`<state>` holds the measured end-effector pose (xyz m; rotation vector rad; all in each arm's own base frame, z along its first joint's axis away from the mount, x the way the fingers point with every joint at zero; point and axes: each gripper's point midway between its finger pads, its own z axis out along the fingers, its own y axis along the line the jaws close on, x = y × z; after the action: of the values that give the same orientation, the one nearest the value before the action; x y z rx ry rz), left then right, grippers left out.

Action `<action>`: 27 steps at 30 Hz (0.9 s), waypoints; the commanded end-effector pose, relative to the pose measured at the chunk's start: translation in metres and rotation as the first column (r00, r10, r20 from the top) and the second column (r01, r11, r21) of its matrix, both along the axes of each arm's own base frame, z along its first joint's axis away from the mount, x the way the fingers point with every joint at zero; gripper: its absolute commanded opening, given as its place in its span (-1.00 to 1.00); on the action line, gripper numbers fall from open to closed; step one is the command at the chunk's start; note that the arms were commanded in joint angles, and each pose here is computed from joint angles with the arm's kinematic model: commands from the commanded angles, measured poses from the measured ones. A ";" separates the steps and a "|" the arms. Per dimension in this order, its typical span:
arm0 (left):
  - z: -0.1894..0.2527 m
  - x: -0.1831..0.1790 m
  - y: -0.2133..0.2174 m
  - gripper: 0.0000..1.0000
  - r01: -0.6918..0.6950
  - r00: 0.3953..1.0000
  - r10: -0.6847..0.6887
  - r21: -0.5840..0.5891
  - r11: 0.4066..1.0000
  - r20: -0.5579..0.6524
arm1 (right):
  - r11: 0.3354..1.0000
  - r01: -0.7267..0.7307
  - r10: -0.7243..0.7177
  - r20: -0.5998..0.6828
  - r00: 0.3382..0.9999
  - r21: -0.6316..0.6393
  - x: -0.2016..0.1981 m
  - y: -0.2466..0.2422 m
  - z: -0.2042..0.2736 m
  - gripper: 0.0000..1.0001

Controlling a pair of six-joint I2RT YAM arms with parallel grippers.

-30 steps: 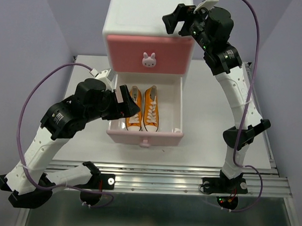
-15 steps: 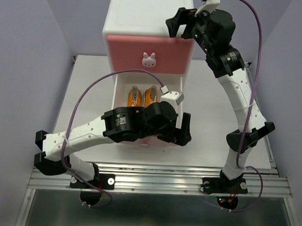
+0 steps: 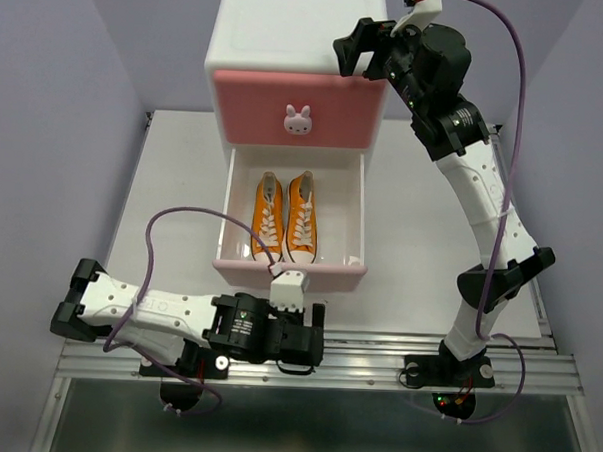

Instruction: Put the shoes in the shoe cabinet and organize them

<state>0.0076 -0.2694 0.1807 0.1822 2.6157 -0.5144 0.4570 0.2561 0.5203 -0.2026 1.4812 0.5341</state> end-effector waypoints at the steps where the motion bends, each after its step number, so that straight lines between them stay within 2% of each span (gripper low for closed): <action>1: -0.018 0.028 0.036 0.97 -0.314 0.949 0.315 -0.089 0.945 -0.001 | 0.990 -0.050 0.000 -0.361 0.932 -0.130 0.003 0.013 -0.123 1.00; 3: -0.024 0.036 0.046 0.97 -0.374 0.926 0.377 -0.093 0.923 0.020 | 0.990 -0.046 -0.005 -0.359 0.933 -0.131 0.003 0.012 -0.122 1.00; 7: -0.031 0.058 0.051 0.97 -0.418 0.891 0.432 -0.116 0.901 0.140 | 0.988 -0.039 -0.016 -0.356 0.934 -0.148 0.004 0.010 -0.125 1.00; 10: -0.034 0.068 0.051 0.97 -0.455 0.859 0.476 -0.143 0.879 0.188 | 0.987 -0.029 -0.030 -0.358 0.933 -0.159 0.005 0.008 -0.128 1.00; 16: -0.036 0.086 0.053 0.97 -0.473 0.817 0.503 -0.172 0.864 0.282 | 0.986 -0.034 -0.029 -0.368 0.929 -0.163 0.003 0.007 -0.133 1.00; 21: -0.032 0.118 0.059 0.97 -0.503 0.760 0.544 -0.207 0.839 0.355 | 0.987 -0.047 -0.015 -0.381 0.925 -0.154 0.003 0.011 -0.137 1.00; 27: -0.032 0.156 0.060 0.97 -0.499 0.729 0.526 -0.187 0.846 0.437 | 0.987 -0.040 -0.022 -0.383 0.924 -0.153 0.007 0.012 -0.139 1.00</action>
<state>0.1300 -0.2217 0.1366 -0.4412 2.1607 -0.3620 0.4571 0.2558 0.5198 -0.2057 1.4690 0.5302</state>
